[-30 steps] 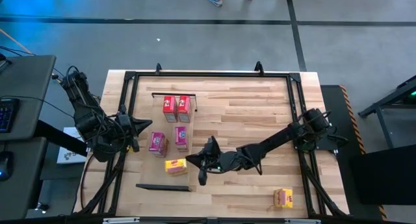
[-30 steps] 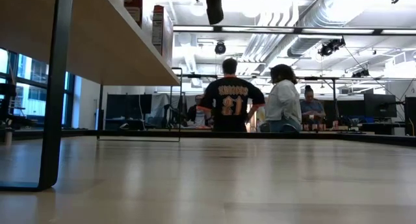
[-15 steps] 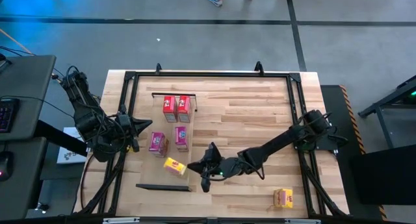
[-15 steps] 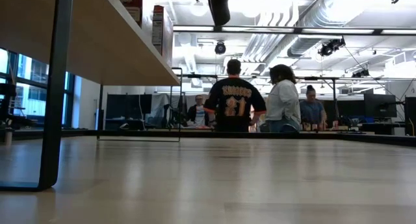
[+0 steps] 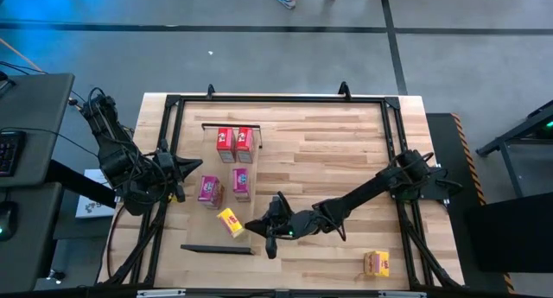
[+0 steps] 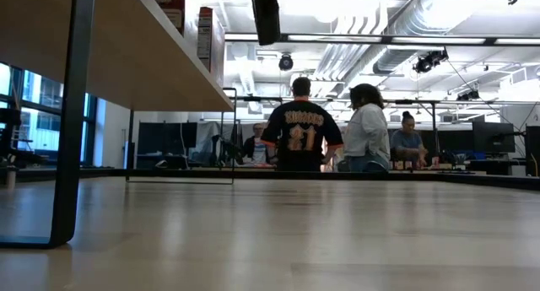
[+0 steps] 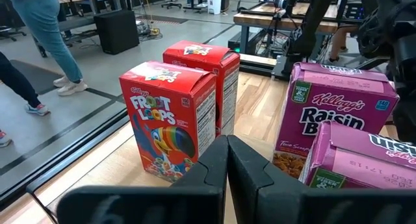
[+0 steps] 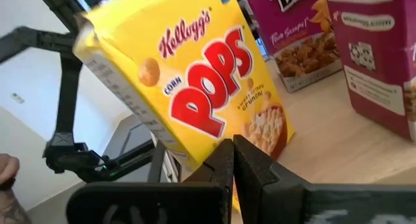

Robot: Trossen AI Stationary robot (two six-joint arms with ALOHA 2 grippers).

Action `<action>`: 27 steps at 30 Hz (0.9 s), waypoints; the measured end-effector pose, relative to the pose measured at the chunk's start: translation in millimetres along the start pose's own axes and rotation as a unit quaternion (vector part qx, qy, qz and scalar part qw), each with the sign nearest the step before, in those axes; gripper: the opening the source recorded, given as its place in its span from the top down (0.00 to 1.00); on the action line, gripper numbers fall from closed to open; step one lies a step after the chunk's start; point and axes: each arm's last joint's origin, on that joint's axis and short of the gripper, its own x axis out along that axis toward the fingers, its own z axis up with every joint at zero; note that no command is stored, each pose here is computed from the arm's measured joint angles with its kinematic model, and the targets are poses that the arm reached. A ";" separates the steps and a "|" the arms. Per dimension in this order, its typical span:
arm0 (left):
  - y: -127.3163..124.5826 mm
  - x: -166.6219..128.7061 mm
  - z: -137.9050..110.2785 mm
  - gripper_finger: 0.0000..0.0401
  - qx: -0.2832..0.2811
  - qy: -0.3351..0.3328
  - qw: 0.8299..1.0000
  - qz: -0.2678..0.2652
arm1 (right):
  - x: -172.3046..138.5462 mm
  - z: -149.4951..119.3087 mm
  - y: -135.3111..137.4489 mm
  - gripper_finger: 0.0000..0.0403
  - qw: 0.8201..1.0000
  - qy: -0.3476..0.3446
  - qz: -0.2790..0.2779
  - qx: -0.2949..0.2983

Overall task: Stack cereal on shelf
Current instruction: Put the top yellow cereal box on the shelf

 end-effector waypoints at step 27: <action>-0.1 0.0 -0.1 1.00 0.000 0.002 1.000 -0.001 | 51.6 8.2 27.6 1.00 0.995 0.063 -0.047 -0.069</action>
